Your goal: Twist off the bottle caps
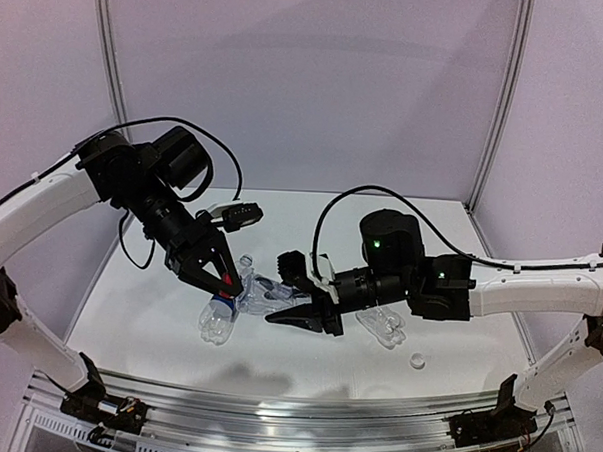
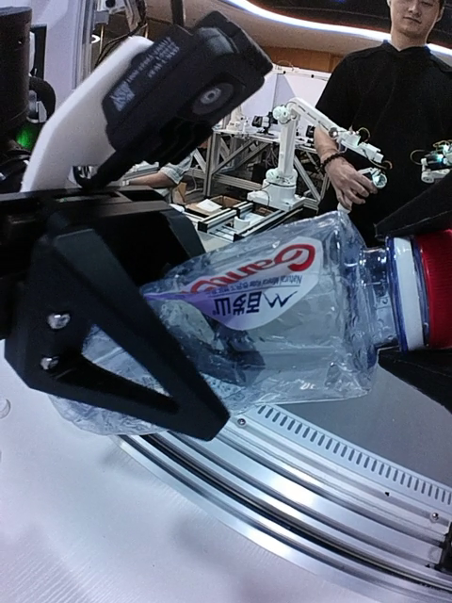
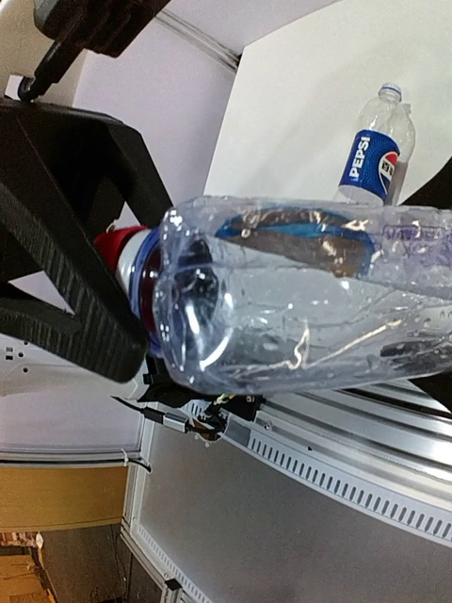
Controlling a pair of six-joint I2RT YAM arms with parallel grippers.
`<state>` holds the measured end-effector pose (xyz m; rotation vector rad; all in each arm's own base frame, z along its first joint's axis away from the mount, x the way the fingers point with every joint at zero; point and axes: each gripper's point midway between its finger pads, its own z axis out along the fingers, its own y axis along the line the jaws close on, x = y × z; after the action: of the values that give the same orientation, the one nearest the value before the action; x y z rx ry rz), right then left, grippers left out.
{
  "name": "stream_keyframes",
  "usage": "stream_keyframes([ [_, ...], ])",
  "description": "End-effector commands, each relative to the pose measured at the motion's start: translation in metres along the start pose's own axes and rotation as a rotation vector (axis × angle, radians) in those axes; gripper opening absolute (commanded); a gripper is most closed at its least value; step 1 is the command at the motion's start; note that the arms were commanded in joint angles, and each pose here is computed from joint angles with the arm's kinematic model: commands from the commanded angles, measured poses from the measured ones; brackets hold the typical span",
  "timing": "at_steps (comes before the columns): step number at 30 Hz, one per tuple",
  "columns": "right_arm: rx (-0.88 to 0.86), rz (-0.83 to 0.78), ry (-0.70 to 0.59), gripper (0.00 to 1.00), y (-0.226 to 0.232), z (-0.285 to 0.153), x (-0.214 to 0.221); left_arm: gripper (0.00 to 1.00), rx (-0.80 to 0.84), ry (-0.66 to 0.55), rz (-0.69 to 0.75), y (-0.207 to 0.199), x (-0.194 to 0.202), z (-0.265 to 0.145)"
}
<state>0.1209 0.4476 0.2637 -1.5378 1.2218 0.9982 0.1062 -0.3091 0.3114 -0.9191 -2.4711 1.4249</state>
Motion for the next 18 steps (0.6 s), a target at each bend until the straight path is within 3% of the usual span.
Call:
stream_keyframes([
  [1,-0.034,0.023,0.026,0.33,0.012,0.005,0.006,0.03,0.064,-0.027,0.084,-0.017,0.001,-0.007],
  [3,-0.034,0.029,0.020,0.29,0.013,0.006,0.004,0.16,0.038,-0.039,0.078,-0.011,-0.002,-0.007],
  [8,0.005,0.071,-0.004,0.24,0.010,0.001,-0.003,0.71,-0.003,-0.128,0.088,-0.004,-0.013,-0.014],
  [12,0.141,0.165,-0.030,0.18,-0.006,-0.012,0.000,0.94,-0.042,-0.250,0.090,0.005,-0.024,-0.032],
  [13,0.180,0.195,-0.042,0.17,-0.011,-0.016,0.001,0.98,-0.046,-0.286,0.090,0.006,-0.027,-0.038],
  [18,0.330,0.397,-0.072,0.14,-0.030,-0.035,0.005,0.99,-0.069,-0.515,0.188,-0.009,-0.056,-0.070],
])
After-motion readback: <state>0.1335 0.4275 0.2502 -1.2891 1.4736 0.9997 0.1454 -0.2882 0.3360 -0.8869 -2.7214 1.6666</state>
